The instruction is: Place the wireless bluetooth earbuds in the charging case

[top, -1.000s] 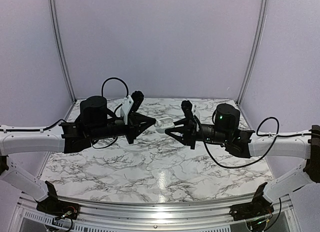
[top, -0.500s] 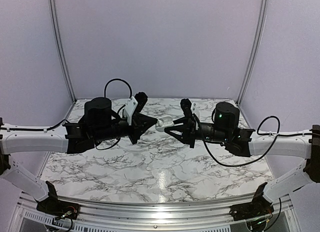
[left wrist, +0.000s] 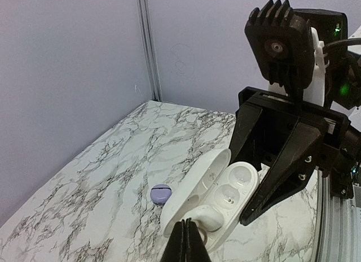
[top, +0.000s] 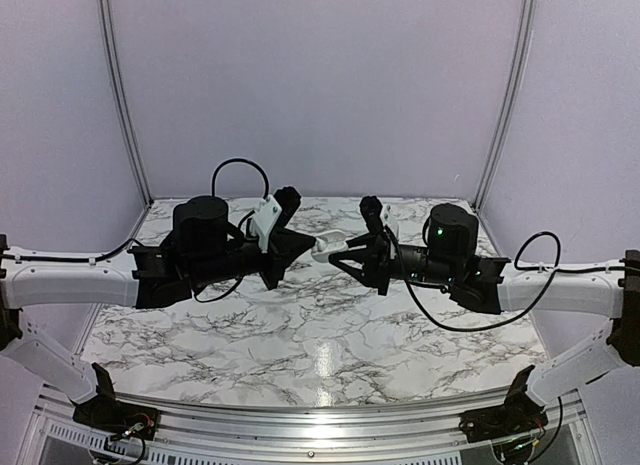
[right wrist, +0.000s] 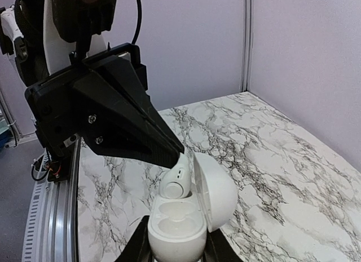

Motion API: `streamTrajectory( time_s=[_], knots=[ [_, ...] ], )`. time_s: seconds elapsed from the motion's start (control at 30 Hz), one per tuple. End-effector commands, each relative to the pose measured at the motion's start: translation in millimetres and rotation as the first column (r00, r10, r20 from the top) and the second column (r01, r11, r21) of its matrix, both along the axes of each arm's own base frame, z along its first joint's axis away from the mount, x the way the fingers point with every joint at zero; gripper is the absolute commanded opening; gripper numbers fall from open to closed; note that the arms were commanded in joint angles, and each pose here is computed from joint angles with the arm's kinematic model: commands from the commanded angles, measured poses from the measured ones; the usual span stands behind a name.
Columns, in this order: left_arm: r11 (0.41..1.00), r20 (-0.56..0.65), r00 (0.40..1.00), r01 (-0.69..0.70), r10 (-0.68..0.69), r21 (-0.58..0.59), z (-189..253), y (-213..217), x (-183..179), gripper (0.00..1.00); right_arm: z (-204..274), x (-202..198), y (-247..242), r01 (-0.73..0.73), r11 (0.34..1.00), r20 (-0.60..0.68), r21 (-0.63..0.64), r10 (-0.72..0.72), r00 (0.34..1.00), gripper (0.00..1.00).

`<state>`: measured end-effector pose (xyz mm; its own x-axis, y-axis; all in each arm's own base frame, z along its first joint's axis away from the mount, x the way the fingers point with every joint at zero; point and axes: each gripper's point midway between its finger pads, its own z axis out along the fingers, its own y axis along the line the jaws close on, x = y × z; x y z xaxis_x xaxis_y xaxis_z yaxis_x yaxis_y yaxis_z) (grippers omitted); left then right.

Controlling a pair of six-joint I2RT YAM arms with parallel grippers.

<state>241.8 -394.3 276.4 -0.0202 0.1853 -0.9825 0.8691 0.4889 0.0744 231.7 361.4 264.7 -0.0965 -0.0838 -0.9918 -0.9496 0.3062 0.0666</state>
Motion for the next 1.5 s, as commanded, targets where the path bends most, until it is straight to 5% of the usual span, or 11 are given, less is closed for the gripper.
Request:
streamTrajectory(
  time_s=[0.0,0.4,0.73,1.0,1.17,1.47],
  knots=[
    [0.996,0.001,0.997,0.081,-0.081,0.027,-1.9,-14.6,-14.9,0.0,31.4,4.8,1.6,0.029,0.998,0.039,0.064,-0.031,0.999,0.0],
    [0.988,-0.009,0.99,0.138,-0.138,0.068,-13.0,-20.7,-26.5,0.0,34.8,2.4,0.1,0.018,0.998,0.075,0.066,-0.023,0.997,0.0],
    [0.987,0.024,0.996,-0.086,0.084,0.132,-16.8,-6.2,5.8,0.0,35.7,1.4,0.9,0.009,0.997,0.072,0.071,-0.014,0.997,0.0],
    [0.988,0.048,0.998,-0.037,0.03,0.148,-17.5,-10.4,-8.4,0.0,32.2,7.3,-0.3,0.04,0.997,0.055,0.071,-0.044,0.998,0.0],
    [0.992,0.036,0.999,-0.017,0.013,0.124,-11.2,-9.9,-13.0,0.14,27.6,3.3,-0.4,0.018,0.998,0.066,0.063,-0.022,0.998,0.0],
    [0.997,0.046,0.999,0.007,-0.011,0.081,2.7,-4.7,-20.6,0.23,18.8,-3.8,-3.1,-0.022,0.998,0.101,0.054,0.017,0.995,0.0]
  ],
)
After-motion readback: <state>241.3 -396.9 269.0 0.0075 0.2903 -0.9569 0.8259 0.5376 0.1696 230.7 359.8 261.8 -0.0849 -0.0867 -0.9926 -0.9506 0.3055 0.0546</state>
